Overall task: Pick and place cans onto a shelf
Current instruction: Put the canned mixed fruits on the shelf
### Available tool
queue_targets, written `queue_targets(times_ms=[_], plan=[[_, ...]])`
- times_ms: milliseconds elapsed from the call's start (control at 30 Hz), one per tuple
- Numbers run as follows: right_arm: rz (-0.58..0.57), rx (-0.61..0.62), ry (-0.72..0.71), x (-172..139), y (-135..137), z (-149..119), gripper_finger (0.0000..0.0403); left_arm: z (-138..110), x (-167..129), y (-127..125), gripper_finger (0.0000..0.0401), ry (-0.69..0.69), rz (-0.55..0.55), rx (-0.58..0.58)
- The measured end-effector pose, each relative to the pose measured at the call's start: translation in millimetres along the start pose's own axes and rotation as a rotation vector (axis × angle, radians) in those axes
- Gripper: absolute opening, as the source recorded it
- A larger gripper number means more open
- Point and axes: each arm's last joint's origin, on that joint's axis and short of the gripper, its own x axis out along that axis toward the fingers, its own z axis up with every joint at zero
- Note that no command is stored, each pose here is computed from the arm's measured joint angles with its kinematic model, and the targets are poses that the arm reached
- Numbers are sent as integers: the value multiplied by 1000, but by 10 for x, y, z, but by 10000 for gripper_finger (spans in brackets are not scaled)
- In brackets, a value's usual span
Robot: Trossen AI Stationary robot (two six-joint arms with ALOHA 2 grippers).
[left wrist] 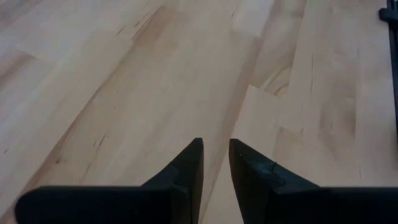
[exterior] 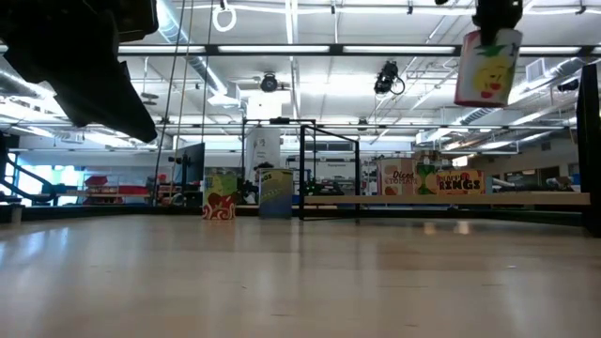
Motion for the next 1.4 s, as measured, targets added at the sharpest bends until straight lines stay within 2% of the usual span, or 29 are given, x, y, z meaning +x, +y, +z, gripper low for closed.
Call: queue_targets(times_ms=[233,733,1033,1400], plan=[[8,151,-21,-46,-409,156,289,1,0,-2,82,-1,-1,5],[-3,356,3,7,-890,344,290,3,0,-4,82,-3,-4,4],[19,378,49,94,-1039,368,290,4,0,-6,82,-3,-5,3],[-18,387,134,331,-1133,331,290,11,0,-15,82,-10,-15,-29]])
